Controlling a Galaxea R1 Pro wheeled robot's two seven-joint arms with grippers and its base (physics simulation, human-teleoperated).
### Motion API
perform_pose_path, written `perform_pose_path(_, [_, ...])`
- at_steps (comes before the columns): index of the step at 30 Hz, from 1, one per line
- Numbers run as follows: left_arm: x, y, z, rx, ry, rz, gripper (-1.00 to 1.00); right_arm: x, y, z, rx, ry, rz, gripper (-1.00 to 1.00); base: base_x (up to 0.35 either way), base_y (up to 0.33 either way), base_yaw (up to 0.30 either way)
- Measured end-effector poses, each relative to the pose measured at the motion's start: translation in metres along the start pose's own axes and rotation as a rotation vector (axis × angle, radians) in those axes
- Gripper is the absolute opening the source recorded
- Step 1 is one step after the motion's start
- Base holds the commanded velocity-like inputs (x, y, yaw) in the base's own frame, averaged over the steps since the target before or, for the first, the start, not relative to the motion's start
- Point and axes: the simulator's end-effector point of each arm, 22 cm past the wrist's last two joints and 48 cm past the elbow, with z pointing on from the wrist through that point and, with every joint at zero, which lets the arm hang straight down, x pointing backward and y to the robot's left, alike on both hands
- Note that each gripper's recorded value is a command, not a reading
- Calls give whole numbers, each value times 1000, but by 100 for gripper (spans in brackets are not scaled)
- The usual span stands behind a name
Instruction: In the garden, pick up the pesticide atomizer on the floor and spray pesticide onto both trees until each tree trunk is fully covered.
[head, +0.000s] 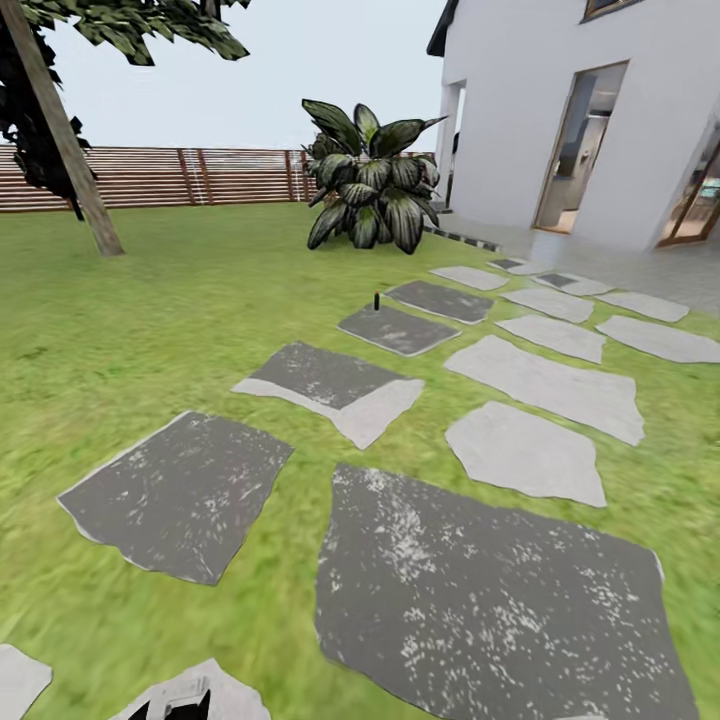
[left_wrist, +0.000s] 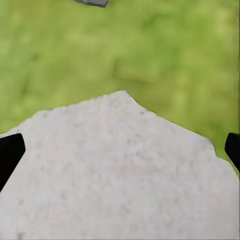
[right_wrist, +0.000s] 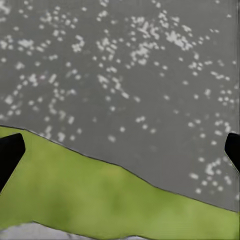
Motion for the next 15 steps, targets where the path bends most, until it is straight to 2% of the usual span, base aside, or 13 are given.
perform_pose_path(5, [0, 0, 0, 0, 0, 0, 100, 0, 0, 0, 0, 0, 0, 100, 335, 79, -147])
perform_pose_path(15, [0, 0, 0, 0, 0, 0, 100, 0, 0, 0, 0, 0, 0, 100, 335, 79, -9])
